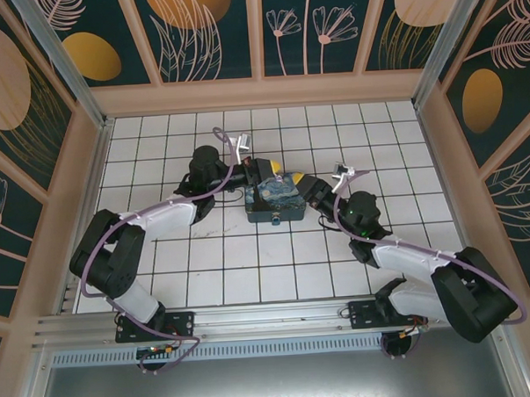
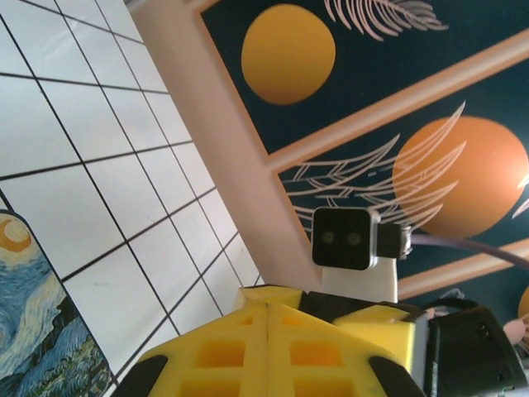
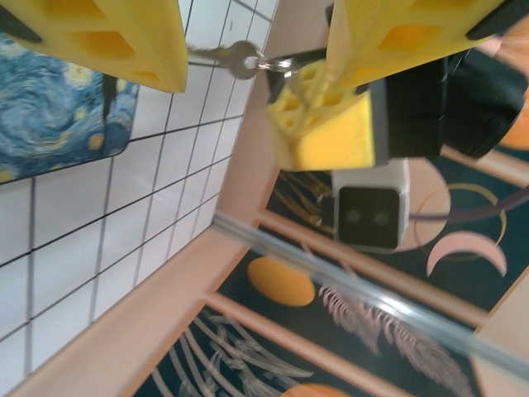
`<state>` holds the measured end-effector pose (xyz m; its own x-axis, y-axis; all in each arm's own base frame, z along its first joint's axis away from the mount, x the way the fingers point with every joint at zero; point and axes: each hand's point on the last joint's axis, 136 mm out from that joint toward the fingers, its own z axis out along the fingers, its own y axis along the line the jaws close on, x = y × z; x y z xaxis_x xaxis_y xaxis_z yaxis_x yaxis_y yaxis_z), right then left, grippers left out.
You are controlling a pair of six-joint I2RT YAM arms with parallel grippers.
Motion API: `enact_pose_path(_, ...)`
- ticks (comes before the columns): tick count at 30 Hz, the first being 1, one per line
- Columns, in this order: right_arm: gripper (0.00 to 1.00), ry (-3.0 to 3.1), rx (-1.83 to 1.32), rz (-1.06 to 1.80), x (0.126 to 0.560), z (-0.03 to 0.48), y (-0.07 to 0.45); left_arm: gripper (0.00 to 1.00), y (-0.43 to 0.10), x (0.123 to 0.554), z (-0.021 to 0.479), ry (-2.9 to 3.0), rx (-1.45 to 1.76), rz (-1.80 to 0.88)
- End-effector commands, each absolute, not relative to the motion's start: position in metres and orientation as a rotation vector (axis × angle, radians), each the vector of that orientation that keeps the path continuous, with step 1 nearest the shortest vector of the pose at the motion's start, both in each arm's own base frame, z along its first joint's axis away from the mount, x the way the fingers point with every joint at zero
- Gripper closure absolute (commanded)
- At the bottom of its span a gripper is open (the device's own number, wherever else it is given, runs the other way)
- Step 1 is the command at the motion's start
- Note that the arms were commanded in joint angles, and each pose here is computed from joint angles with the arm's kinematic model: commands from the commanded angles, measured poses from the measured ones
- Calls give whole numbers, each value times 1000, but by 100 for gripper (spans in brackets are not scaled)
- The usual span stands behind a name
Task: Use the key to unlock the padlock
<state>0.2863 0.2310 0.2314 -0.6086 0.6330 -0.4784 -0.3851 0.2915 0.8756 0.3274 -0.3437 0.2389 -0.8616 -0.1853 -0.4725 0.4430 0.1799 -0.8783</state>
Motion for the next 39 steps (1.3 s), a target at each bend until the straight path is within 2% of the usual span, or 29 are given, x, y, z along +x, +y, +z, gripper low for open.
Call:
enact_pose_path(1,54,1577,39,1520,270,264,240,100,-349,321,240,1990,348,-1734)
enact_pose_path(18,60,1563,35,1584,279,262,269,100,-349,324,240,1986,293,-1748)
enact_pose_path(39,85,1586,63,1609,286,251,277,100,-347,324,241,1980,284,-1747)
